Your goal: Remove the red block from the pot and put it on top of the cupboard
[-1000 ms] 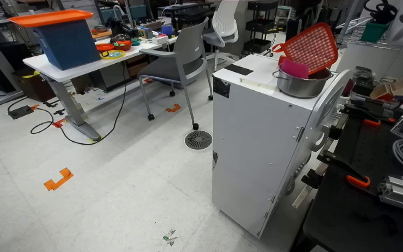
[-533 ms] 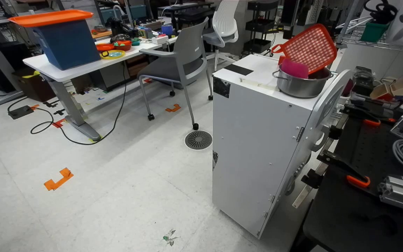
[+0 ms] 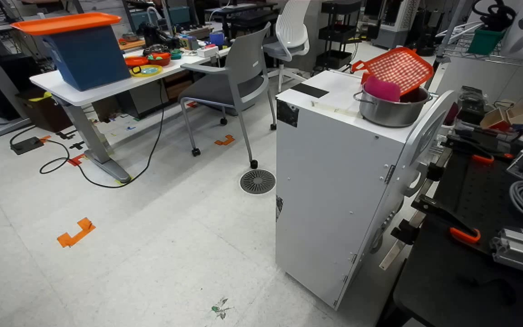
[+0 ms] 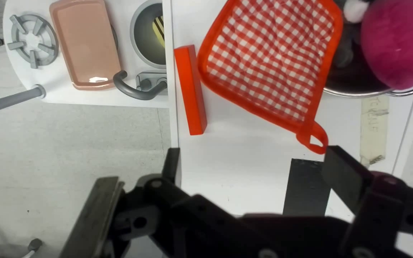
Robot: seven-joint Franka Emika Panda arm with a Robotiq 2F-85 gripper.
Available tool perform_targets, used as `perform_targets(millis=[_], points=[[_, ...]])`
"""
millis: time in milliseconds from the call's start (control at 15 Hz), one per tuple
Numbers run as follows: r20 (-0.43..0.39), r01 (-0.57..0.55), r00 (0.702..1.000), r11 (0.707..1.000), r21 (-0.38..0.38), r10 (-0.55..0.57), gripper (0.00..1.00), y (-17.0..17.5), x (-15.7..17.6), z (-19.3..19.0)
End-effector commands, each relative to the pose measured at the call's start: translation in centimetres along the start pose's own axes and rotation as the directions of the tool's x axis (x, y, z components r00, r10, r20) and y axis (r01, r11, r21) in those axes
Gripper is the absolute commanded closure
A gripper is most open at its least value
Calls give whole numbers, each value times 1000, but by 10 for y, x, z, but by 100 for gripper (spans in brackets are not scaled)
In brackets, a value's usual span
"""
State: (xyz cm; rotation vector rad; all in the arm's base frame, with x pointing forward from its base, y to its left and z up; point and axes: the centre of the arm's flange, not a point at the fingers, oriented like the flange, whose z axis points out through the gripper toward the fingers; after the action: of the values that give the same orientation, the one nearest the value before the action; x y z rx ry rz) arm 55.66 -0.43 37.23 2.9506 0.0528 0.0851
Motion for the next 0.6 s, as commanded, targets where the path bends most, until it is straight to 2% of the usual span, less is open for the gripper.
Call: perform_targets(millis=[0,200,400,533], points=[[-2,8,1000,1000,23,-8,0,0,-3,-13],[-10,27,1000,996,82,-26,0,-7,-8,-31],[-50,56,998,986,160,-48,0,-16,-12,-59],[-73,69,996,980,184,-56,0,-18,-15,-74]])
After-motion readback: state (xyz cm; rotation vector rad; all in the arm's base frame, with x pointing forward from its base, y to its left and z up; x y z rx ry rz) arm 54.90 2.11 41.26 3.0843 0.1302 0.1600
